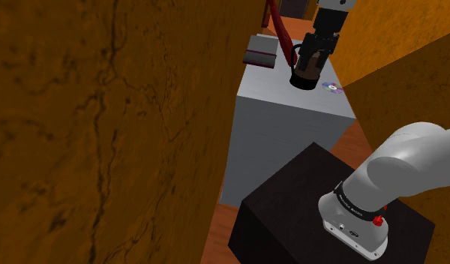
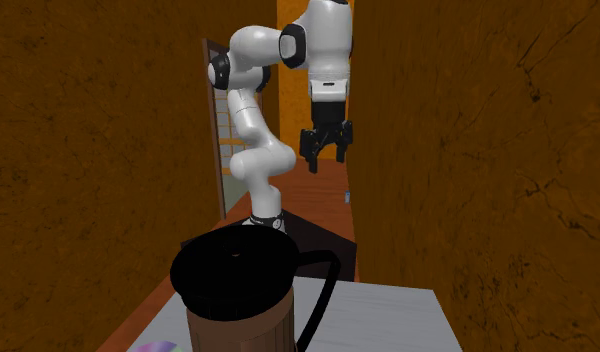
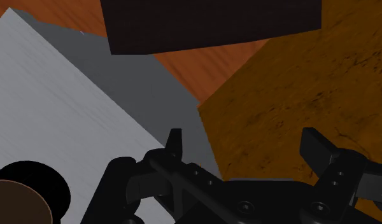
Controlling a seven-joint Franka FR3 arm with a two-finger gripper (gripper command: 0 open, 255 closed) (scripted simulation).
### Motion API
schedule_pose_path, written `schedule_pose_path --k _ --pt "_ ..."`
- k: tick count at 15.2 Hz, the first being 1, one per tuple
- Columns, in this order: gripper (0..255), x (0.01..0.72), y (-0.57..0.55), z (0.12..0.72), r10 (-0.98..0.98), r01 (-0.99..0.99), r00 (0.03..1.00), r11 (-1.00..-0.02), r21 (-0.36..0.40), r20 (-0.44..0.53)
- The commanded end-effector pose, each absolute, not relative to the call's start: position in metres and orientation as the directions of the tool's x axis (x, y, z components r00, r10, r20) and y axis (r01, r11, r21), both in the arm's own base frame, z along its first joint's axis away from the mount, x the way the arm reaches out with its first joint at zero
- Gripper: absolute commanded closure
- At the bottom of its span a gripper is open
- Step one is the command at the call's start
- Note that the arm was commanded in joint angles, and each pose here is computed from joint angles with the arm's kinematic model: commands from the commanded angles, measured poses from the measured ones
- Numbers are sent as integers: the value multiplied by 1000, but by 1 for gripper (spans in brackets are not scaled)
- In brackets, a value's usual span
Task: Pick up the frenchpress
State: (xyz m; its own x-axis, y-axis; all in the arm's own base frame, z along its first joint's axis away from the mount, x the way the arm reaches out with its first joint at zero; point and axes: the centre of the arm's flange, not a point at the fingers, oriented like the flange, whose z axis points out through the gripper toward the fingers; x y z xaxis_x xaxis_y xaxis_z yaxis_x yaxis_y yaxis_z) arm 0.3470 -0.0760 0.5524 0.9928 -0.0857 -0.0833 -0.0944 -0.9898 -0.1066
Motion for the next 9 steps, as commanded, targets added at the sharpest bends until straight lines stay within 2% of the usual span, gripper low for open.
schedule_pose_path --k 1,9 --pt "0 358 -101 553 -87 -96 993 -990 -102 -82" --pt "0 400 -194 568 -96 -102 992 -991 -87 -76"
